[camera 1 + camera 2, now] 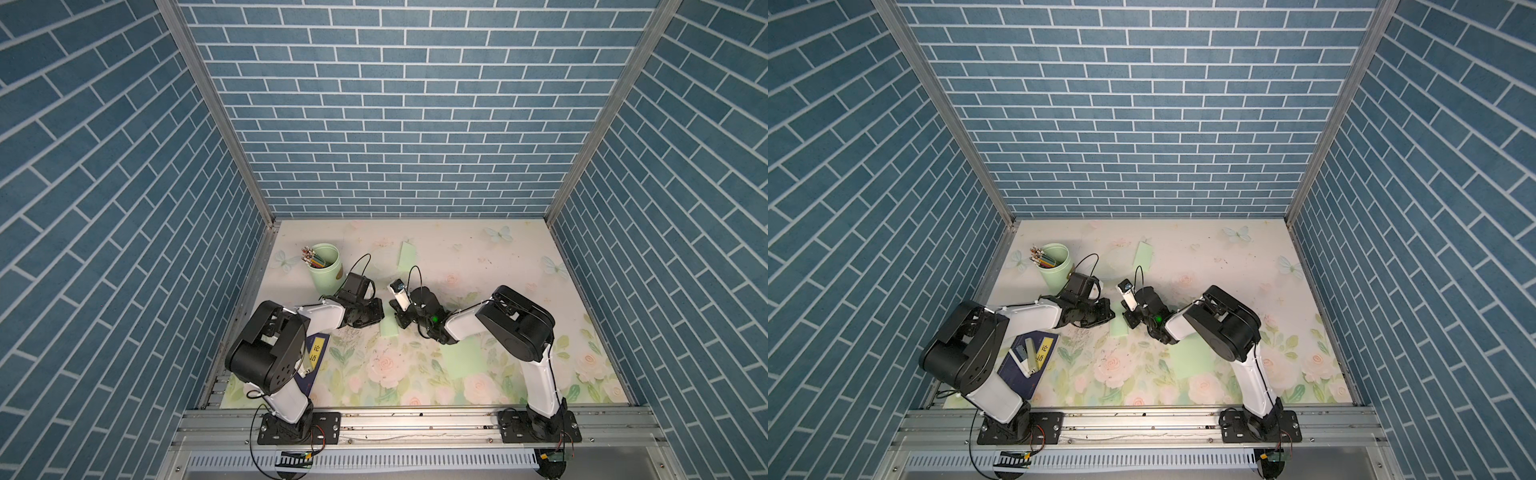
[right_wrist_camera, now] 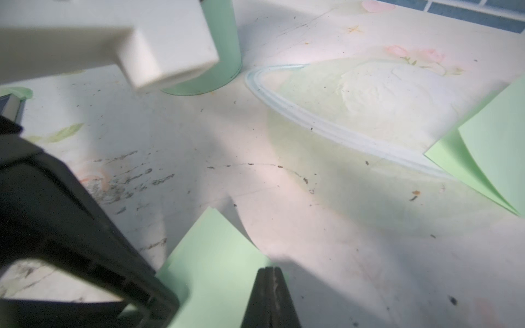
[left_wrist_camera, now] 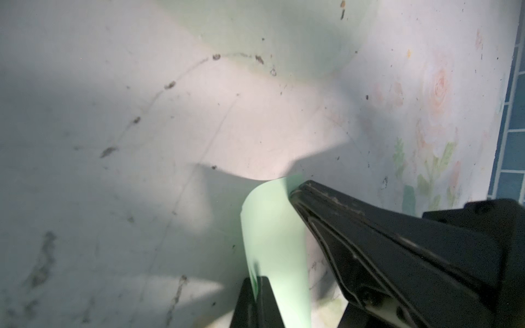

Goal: Fold the square paper along the opposite sides
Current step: Smooth out the paper at the center of the board.

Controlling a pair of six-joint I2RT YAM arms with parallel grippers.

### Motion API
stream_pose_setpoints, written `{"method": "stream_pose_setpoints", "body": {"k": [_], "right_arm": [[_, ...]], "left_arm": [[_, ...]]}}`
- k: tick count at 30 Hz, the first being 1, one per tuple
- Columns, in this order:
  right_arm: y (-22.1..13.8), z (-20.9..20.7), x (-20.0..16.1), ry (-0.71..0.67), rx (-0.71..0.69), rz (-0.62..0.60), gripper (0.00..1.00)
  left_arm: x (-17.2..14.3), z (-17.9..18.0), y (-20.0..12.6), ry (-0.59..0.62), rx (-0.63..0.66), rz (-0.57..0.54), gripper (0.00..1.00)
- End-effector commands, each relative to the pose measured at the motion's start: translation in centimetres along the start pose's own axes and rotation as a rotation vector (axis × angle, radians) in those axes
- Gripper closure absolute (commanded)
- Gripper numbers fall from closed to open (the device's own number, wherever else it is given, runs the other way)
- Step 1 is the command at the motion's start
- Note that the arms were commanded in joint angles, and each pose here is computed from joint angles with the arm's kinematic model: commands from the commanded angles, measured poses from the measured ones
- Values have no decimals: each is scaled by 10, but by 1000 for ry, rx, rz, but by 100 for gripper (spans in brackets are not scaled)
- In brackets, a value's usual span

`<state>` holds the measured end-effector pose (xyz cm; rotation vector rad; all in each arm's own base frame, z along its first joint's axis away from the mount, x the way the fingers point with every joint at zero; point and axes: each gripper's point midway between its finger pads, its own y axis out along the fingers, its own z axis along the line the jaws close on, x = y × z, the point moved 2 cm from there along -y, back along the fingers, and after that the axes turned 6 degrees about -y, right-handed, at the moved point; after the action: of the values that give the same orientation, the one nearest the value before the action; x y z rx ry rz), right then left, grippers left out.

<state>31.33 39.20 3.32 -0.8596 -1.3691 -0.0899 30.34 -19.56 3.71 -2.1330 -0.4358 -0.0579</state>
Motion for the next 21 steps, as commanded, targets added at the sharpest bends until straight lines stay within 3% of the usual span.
{"method": "stream_pose_setpoints", "body": {"k": [1,6,11,15,21], "right_arm": [[-5,-29,-55,60,-110,206,100],[-11,-28,-42,29,-81,157,100],[-26,-4,9,-70,13,-31,100],[-41,23,27,-123,48,-151,100],[-35,42,15,-139,73,-131,100]], "left_arm": [[-11,12,-1,-10,44,21,100],[-13,17,2,-14,56,21,100],[-13,20,4,-14,62,22,100],[-11,19,5,-13,60,14,100],[-12,19,6,-13,58,19,100]]}}
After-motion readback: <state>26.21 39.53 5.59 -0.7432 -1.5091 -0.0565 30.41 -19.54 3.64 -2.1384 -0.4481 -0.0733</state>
